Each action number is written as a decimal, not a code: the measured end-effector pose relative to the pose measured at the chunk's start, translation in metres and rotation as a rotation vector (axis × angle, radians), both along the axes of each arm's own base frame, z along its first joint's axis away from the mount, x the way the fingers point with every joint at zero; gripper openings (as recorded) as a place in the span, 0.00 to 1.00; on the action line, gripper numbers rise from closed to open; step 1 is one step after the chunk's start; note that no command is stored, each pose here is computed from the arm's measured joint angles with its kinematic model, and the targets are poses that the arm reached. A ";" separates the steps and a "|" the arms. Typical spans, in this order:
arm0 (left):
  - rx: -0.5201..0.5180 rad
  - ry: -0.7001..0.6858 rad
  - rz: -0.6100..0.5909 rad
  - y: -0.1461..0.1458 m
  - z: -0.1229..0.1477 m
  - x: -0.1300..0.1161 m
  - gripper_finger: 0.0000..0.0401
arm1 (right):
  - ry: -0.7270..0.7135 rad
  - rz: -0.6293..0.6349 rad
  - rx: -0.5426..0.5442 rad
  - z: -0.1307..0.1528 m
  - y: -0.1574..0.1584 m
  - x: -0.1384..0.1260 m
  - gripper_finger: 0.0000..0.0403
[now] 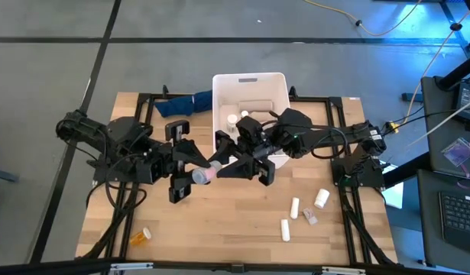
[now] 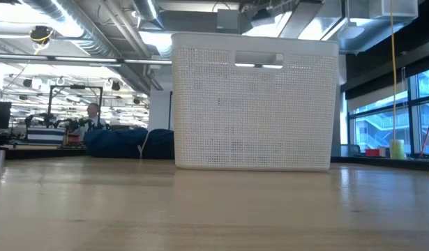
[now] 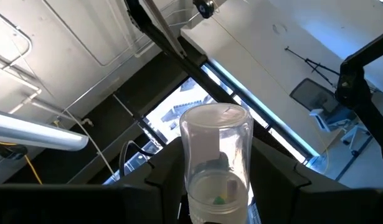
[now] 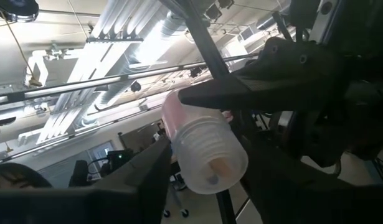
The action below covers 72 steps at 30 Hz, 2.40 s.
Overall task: Pick & place medical supplies in basket/bin
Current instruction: Put the left transparent medicine bottle into the bin
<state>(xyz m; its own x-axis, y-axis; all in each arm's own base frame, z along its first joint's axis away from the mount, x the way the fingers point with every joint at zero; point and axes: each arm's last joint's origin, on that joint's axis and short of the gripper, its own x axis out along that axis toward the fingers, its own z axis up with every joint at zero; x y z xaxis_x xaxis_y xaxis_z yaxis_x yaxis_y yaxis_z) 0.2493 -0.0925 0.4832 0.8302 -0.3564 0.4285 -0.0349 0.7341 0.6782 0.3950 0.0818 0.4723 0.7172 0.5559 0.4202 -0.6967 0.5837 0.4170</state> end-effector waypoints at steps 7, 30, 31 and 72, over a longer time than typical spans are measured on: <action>-0.050 0.021 0.029 0.001 0.000 0.000 0.42 | -0.016 -0.008 -0.015 0.000 0.000 0.000 0.43; -0.175 0.225 0.152 0.003 -0.005 -0.019 0.53 | -0.018 0.025 -0.062 -0.001 -0.002 0.000 0.33; -0.181 0.249 0.188 0.003 -0.006 -0.021 0.53 | -0.013 0.033 -0.067 -0.002 -0.001 0.000 0.33; -0.574 0.804 0.917 0.064 -0.062 -0.086 0.42 | 1.111 -0.926 -0.626 -0.113 -0.268 -0.039 0.33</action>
